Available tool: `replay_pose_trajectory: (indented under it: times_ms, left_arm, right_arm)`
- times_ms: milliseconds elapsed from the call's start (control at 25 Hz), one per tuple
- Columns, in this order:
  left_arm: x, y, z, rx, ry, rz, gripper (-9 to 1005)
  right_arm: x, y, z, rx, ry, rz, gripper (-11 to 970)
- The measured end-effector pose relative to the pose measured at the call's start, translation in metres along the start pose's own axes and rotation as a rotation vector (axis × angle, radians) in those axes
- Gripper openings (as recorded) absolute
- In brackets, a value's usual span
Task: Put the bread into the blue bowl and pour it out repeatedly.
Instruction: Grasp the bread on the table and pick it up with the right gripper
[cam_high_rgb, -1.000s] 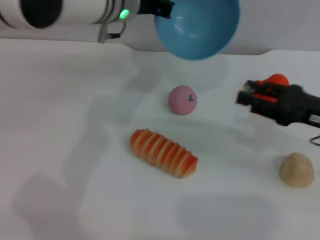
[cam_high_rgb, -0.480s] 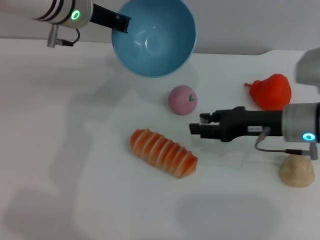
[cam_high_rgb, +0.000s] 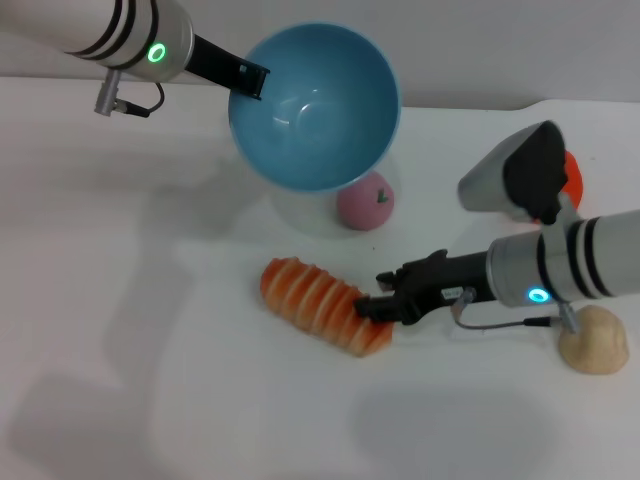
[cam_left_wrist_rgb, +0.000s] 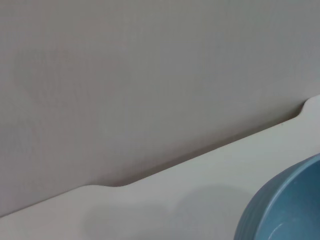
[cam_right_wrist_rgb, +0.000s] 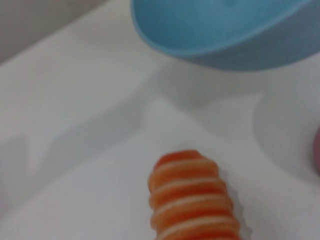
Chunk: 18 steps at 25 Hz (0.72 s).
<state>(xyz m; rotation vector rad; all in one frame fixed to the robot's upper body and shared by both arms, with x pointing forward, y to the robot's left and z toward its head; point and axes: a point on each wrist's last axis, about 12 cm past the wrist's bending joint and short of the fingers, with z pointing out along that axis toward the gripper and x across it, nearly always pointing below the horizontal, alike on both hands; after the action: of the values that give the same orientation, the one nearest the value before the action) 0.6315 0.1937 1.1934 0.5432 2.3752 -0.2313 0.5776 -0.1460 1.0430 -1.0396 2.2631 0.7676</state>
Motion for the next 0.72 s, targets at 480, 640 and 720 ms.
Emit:
replay_pose_trajectory:
  times_ms: [480, 640, 720]
  left_arm:
    - [-0.001, -0.005, 0.002, 0.003, -0.002, 0.021, -1]
    - [-0.001, -0.007, 0.004, 0.005, -0.003, 0.028, -1]
    - [-0.002, -0.008, 0.004, 0.005, -0.004, 0.030, -1]
  right_arm:
    - [0.009, 0.012, 0.013, -0.016, 0.040, 0.008, 501]
    - [0.013, 0.017, 0.017, -0.024, 0.074, -0.026, 489]
    - [0.013, 0.018, 0.018, -0.020, 0.083, -0.045, 483]
